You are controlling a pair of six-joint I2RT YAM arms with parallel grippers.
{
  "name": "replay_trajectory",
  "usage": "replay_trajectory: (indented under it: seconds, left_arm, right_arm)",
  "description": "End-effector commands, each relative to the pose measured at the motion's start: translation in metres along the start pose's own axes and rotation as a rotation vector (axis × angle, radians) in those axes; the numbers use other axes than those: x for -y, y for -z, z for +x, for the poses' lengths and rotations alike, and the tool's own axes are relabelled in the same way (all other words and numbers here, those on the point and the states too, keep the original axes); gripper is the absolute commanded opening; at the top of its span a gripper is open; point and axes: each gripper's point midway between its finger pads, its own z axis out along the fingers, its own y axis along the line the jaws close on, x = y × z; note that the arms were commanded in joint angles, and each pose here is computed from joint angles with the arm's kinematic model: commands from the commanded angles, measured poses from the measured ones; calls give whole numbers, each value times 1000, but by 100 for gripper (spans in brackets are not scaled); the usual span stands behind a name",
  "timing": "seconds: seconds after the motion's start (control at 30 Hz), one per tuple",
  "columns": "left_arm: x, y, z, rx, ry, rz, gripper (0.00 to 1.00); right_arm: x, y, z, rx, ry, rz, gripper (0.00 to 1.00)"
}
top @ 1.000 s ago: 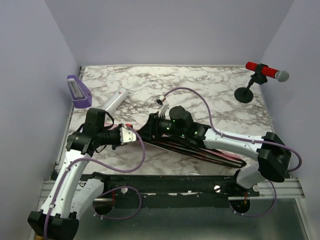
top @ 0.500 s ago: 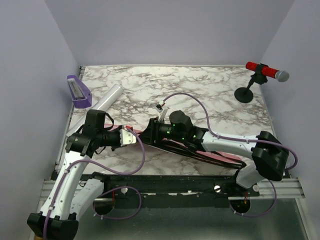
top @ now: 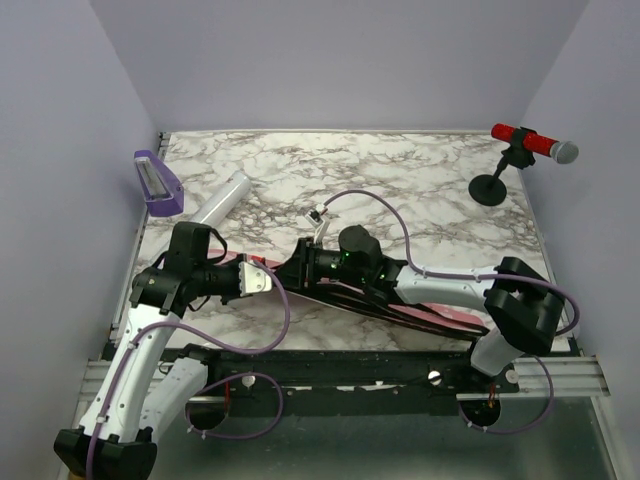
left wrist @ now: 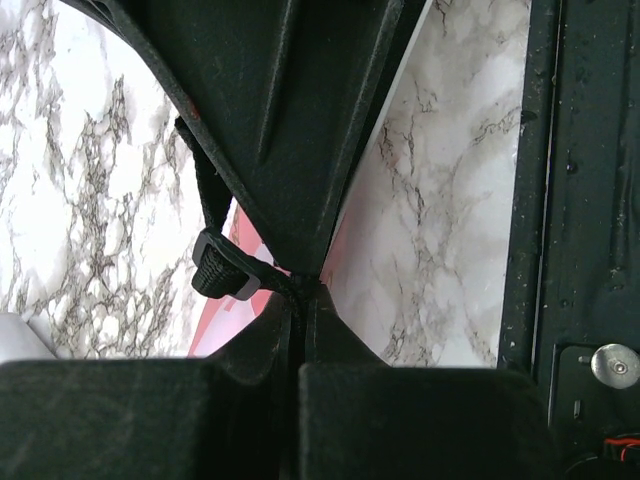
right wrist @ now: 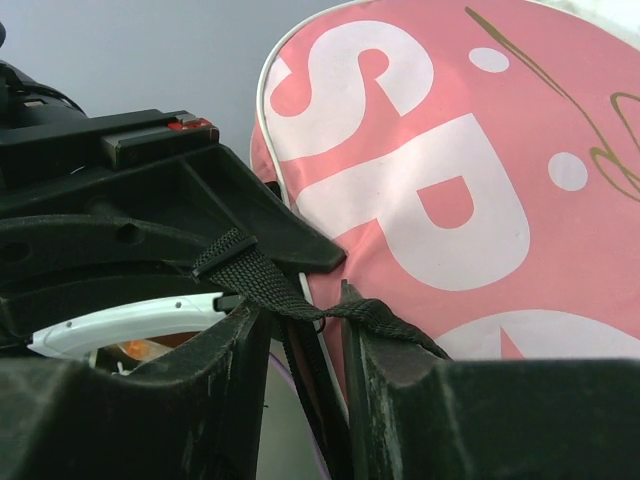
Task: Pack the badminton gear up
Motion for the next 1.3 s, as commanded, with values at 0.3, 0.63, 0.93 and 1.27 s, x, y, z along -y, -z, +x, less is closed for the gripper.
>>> replay_trajectory:
  seconds: [0.3, 0.63, 0.93, 1.27]
  left_arm:
    - [4, -1, -7, 37, -56, 17, 0]
    - [3, -1, -6, 29, -64, 17, 0]
    - [3, 0, -5, 20, -66, 17, 0]
    - [0, 1, -5, 10, -61, 6, 0]
  right_arm:
    - [-27, 8, -1, 20, -37, -122, 26]
    - [-27, 10, -3, 28, -51, -129, 13]
    - [-7, 9, -1, 24, -44, -29, 1]
    - [8, 32, -7, 52, 31, 126, 0]
